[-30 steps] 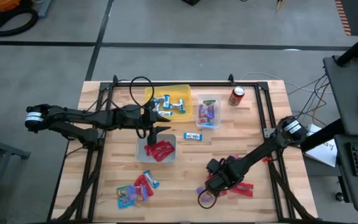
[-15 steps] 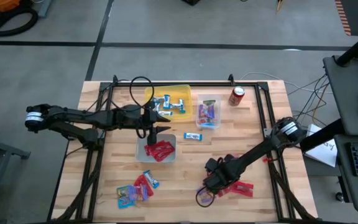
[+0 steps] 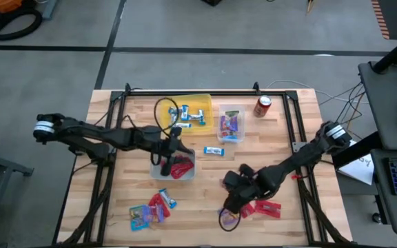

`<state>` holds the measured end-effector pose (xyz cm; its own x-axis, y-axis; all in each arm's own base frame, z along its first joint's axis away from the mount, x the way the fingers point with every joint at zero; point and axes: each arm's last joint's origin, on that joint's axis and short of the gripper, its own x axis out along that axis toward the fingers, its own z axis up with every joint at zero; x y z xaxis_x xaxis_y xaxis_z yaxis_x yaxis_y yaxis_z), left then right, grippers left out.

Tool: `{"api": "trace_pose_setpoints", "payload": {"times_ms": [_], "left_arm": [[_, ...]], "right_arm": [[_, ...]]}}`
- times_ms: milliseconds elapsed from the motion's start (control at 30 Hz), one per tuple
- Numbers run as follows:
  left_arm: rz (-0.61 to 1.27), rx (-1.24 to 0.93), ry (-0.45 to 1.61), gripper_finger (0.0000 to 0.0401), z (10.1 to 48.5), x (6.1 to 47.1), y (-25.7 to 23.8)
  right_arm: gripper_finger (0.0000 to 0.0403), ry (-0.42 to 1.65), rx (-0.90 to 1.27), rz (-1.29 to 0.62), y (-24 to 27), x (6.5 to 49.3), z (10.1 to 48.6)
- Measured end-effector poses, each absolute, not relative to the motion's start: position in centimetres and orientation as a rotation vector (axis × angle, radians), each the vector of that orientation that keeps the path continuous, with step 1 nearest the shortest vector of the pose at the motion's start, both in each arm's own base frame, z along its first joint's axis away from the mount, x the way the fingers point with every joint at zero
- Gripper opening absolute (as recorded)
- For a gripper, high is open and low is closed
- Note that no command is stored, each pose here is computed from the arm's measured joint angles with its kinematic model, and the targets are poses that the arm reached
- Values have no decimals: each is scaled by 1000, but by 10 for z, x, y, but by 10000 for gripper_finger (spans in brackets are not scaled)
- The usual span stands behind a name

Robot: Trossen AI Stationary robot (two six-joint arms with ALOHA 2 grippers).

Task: Sort candy
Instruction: Put the red candy into the gray bin

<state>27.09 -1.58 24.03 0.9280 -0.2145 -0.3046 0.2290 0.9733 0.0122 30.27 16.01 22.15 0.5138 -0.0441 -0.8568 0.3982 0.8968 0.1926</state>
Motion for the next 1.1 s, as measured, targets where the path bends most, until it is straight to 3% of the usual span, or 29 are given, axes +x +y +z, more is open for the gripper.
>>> {"api": "trace_pose_setpoints", "payload": {"times_ms": [267,467,900,1100], "left_arm": [[-401,45,203,125,227,293,-35],[-546,42,213,125,214,300,-42],[-460,9,257,119,205,304,-41],[-441,9,269,65,204,304,-40]], "right_arm": [[13,693,246,-26,151,333,251],[13,669,199,8,131,345,253],[13,668,184,0,102,355,254],[33,666,189,-10,102,355,254]]}}
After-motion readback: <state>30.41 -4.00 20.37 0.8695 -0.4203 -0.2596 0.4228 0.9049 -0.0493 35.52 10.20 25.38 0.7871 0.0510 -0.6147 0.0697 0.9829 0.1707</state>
